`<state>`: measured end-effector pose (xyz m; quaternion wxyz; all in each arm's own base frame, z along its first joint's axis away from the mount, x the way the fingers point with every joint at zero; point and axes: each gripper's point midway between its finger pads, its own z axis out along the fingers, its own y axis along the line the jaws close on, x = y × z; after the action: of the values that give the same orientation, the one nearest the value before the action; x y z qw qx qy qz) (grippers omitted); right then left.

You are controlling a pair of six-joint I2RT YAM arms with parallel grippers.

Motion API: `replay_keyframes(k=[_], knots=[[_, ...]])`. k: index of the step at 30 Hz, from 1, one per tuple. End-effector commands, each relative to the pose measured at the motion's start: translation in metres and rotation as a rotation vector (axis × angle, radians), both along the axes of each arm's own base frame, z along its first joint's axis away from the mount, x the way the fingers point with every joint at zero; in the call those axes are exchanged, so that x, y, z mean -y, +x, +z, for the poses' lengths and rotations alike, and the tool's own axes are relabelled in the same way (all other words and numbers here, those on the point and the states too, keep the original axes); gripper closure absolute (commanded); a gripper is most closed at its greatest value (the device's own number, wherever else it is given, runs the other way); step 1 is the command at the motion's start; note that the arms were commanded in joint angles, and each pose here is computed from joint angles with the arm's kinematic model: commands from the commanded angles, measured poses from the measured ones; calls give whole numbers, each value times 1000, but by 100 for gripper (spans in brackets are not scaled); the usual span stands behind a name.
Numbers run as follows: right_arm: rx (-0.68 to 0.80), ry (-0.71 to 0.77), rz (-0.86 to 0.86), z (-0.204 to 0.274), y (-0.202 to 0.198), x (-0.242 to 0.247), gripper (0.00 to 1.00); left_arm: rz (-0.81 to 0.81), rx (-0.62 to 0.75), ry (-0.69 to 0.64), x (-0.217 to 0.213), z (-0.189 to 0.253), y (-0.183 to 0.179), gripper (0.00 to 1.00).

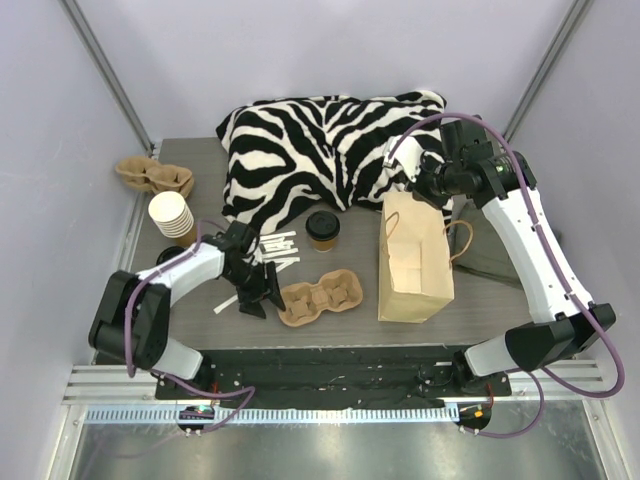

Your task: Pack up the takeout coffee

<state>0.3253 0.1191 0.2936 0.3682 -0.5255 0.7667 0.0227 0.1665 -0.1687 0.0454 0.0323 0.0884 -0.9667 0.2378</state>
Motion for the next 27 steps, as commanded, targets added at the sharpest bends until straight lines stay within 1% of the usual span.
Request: replay_keyframes(k=[1, 2, 4, 5, 7, 9, 10, 11, 12, 13, 17, 18, 19, 20, 21, 22, 23, 24, 25, 27], knots=[[25, 29, -6, 5, 7, -5, 99, -9, 73, 11, 8, 9, 37, 43], [23, 30, -4, 4, 7, -5, 99, -22, 54, 17, 8, 6, 38, 50], [22, 26, -2, 3, 7, -5, 99, -66, 82, 3, 12, 13, 48, 63], [27, 26, -1, 3, 6, -5, 99, -80, 69, -2, 13, 15, 47, 73], [28, 26, 4, 3, 6, -5, 99, -121, 109, -13, 15, 26, 56, 79], [29, 25, 6, 2, 5, -5, 99, -156, 115, -2, 12, 32, 55, 88], [26, 25, 3, 2, 5, -4, 99, -206, 153, -1, 12, 38, 61, 91], [23, 23, 5, 0, 5, -5, 99, -235, 133, 16, 7, 40, 55, 97], [22, 23, 8, 0, 4, -5, 99, -256, 157, 39, 4, 44, 61, 100], [24, 23, 9, 0, 4, -5, 99, -306, 174, 45, 1, 46, 61, 100], [20, 25, 10, -2, 3, -5, 99, -367, 172, 63, -5, 56, 57, 99], [21, 24, 11, -2, 2, -5, 99, -357, 164, 45, -4, 57, 50, 91], [19, 23, 11, -3, 3, -5, 99, -316, 170, 23, 0, 58, 50, 66], [19, 23, 9, -3, 2, -4, 99, -287, 167, -1, 4, 58, 45, 56], [19, 24, 12, -3, 2, -5, 99, -263, 128, -13, 2, 49, 31, 51], [18, 22, 12, -3, 2, -4, 99, -252, 161, -72, 10, 54, 29, 47], [22, 23, 10, -2, 2, -4, 99, -211, 143, -87, 12, 51, 25, 44], [22, 22, 11, -3, 1, -4, 99, -186, 110, -90, 10, 39, 14, 43], [21, 21, 10, -4, 2, -4, 99, -164, 154, -123, 17, 39, 21, 43], [15, 28, 10, -5, 1, -5, 99, -98, 129, -143, 20, 27, 18, 44]])
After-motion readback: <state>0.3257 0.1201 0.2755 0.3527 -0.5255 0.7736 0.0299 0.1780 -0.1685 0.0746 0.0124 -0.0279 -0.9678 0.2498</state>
